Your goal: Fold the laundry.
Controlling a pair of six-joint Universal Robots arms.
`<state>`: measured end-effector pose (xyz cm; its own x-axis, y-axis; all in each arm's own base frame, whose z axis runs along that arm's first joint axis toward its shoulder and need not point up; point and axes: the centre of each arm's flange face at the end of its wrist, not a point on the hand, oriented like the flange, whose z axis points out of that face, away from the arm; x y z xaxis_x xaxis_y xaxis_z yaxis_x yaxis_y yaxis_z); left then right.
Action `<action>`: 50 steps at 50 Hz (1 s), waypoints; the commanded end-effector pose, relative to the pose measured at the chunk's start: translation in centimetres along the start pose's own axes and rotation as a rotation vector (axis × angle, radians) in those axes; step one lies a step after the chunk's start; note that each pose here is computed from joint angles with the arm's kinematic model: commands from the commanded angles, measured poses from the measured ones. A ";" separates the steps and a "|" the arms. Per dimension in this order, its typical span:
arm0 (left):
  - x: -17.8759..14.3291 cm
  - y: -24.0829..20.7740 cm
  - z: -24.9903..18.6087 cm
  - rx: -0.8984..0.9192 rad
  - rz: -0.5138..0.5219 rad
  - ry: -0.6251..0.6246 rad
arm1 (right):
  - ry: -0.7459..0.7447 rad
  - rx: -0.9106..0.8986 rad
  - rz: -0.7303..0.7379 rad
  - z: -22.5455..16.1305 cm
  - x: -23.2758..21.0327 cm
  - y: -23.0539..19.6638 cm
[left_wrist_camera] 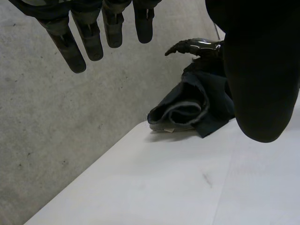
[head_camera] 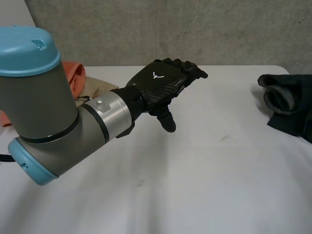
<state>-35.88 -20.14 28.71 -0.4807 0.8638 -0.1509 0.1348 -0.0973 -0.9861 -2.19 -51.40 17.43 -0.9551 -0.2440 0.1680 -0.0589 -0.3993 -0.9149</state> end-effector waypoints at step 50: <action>0.2 1.2 -0.3 -0.033 -0.016 0.009 | -0.377 -0.134 -0.508 -5.3 0.9 0.7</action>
<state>-35.60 -19.87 27.67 -0.4731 0.8704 -0.1365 0.1531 -0.0714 -0.9856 -6.34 -47.40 17.39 -0.6561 -0.3423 0.6726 -0.5209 -0.4395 -0.7318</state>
